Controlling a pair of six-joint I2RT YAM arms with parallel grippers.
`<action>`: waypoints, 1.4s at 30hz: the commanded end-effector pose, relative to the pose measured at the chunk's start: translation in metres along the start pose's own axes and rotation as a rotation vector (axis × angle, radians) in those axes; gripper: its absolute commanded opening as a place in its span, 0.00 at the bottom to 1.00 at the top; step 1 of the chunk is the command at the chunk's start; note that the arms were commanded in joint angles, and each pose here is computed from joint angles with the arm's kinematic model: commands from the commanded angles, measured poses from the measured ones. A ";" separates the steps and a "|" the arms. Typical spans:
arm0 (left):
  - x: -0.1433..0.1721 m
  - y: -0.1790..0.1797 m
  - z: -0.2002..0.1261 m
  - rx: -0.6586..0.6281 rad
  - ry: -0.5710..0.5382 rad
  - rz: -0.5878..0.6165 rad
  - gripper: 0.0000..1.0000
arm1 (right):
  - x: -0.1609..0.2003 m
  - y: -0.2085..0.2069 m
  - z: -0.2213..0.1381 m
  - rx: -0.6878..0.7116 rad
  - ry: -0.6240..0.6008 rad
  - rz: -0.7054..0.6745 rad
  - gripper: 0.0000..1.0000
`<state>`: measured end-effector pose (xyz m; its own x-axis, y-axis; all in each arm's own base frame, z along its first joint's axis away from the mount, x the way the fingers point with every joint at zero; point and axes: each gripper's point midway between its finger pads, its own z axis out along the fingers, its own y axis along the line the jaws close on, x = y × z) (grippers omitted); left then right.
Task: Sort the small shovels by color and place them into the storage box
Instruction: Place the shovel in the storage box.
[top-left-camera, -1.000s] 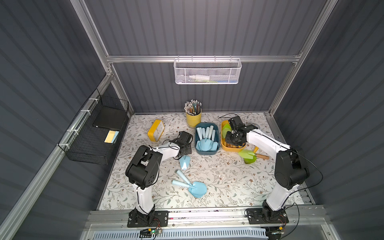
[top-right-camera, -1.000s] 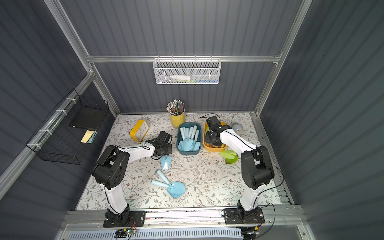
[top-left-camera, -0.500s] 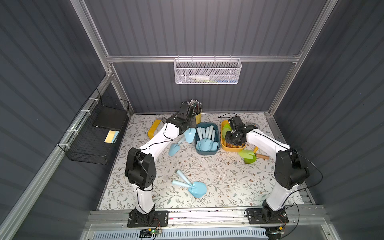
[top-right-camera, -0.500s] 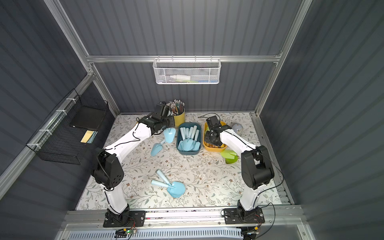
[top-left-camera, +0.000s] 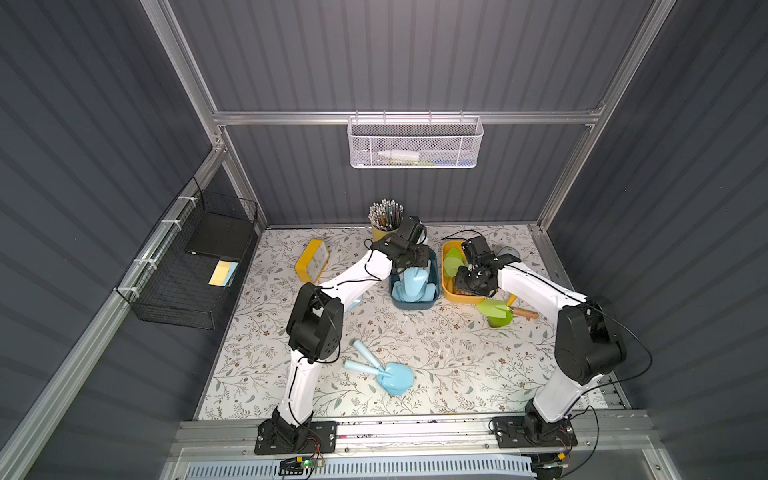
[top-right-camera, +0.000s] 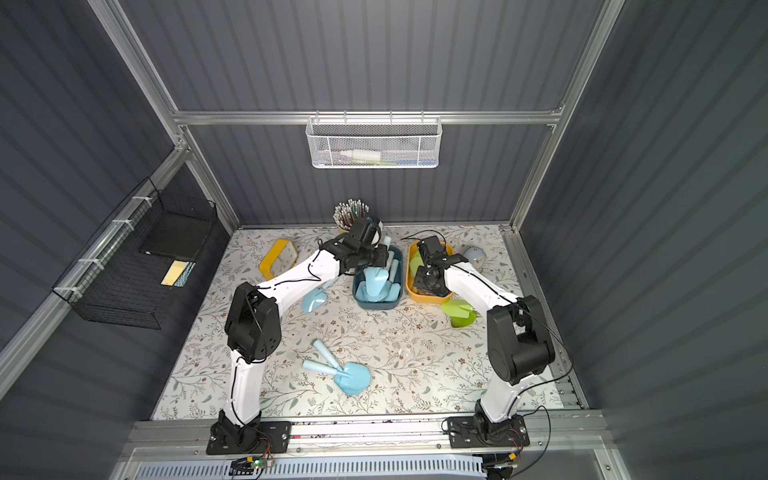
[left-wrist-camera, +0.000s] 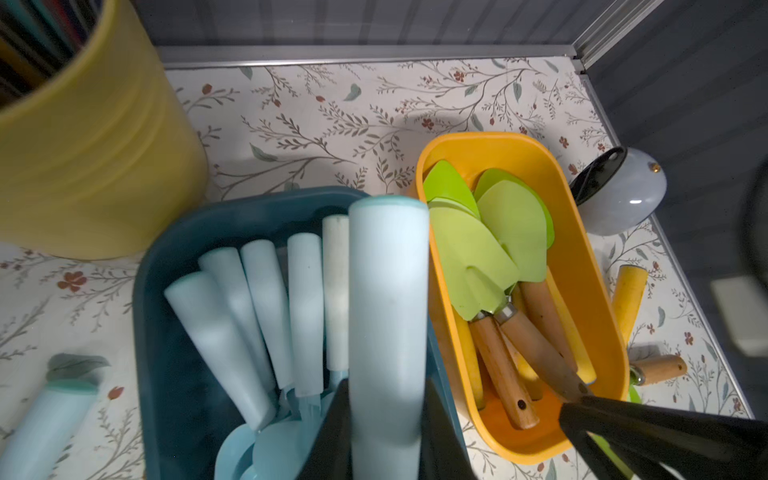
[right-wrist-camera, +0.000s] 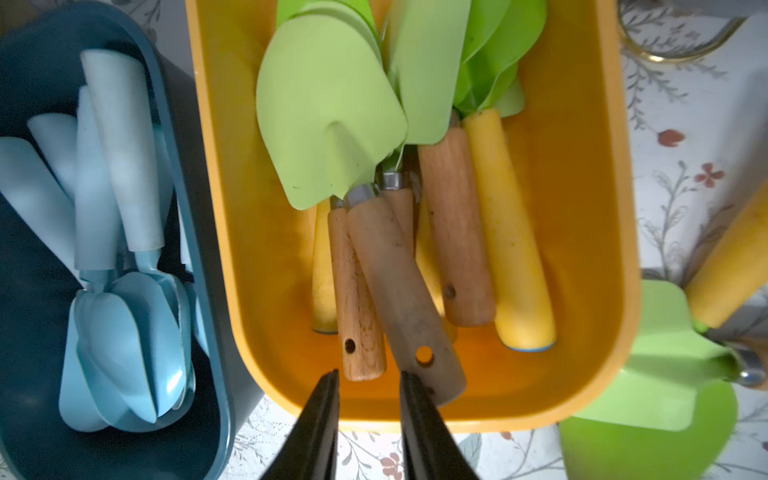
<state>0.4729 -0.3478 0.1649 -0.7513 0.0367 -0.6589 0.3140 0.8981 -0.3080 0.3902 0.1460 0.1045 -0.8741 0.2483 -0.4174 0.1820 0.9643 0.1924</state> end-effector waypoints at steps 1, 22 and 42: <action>-0.008 0.006 0.000 0.001 -0.040 -0.014 0.00 | 0.000 -0.009 -0.005 0.020 -0.012 0.006 0.30; 0.028 0.037 0.032 -0.096 0.009 -0.075 0.57 | -0.013 -0.084 -0.033 0.100 -0.072 0.220 0.39; 0.021 0.036 0.018 -0.097 -0.015 -0.086 0.58 | 0.029 -0.201 -0.018 0.083 0.004 0.777 0.57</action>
<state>0.4802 -0.3285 0.1179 -0.7707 -0.0277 -0.6366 0.2073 0.9338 -0.2915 0.3150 -0.0394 0.0689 -0.5267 0.8254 -0.2032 0.7623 0.5644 0.3169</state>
